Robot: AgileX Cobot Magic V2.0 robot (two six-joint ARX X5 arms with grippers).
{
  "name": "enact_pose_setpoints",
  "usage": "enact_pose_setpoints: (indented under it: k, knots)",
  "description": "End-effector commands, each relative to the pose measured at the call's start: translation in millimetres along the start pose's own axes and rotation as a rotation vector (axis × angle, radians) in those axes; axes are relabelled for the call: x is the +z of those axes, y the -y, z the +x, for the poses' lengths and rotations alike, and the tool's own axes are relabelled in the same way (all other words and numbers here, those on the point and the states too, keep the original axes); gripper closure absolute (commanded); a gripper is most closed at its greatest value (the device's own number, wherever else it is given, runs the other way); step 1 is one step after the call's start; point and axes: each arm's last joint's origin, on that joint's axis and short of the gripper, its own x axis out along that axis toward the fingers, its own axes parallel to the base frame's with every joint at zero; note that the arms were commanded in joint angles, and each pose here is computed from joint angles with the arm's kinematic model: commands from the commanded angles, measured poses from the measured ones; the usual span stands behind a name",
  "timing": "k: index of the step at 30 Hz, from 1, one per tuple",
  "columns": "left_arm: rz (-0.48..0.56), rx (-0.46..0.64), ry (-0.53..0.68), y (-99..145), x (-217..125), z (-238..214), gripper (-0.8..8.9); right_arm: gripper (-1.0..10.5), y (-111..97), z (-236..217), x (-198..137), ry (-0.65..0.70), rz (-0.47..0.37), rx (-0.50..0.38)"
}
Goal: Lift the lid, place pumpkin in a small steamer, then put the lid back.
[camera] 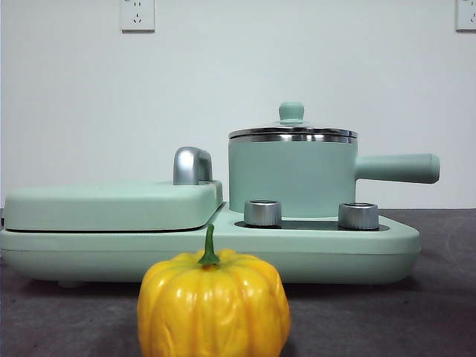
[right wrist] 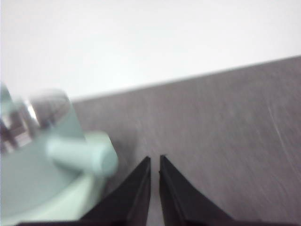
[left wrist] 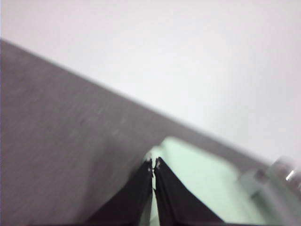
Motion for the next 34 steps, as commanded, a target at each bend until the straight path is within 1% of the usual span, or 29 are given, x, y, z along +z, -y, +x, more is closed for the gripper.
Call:
enact_pose_setpoints:
  k: [1, 5, 7, 10, 15, 19, 23, 29, 34]
  knots:
    - [-0.049, -0.039, 0.07, 1.6, 2.9, 0.4, 8.07, 9.2, -2.4, -0.3, 8.0, 0.086, 0.066, 0.03]
    - [-0.041, -0.077, 0.133, 8.0, 14.2, -1.4, 8.06, 9.2, -6.7, -2.7, 21.7, 0.197, 0.056, 0.067]
    - [-0.038, -0.087, 0.151, 11.6, 20.3, -2.7, 8.05, 9.2, -9.5, -5.0, 30.2, 0.224, 0.049, 0.076]
    - [-0.028, -0.105, 0.184, 18.0, 31.4, -5.4, 8.04, 9.2, -14.5, -9.7, 45.5, 0.271, 0.017, 0.088]
    - [0.051, -0.136, 0.256, 32.9, 56.3, -13.5, 8.04, 9.2, -24.1, -20.8, 74.3, 0.361, -0.057, 0.104]
    - [0.068, -0.146, 0.279, 44.4, 75.7, -20.4, 8.04, 9.2, -31.3, -31.0, 95.4, 0.415, -0.077, 0.116]
    - [0.097, -0.127, 0.253, 55.4, 94.4, -25.3, 8.04, 9.2, -37.2, -37.6, 113.0, 0.389, -0.075, 0.109]
    - [0.173, -0.083, 0.186, 71.4, 123.0, -26.6, 8.04, 9.2, -44.2, -37.2, 136.1, 0.29, -0.069, 0.083]
    - [0.18, -0.047, 0.112, 80.0, 140.4, -16.7, 8.04, 9.2, -49.4, -29.5, 153.9, 0.216, -0.096, 0.073]
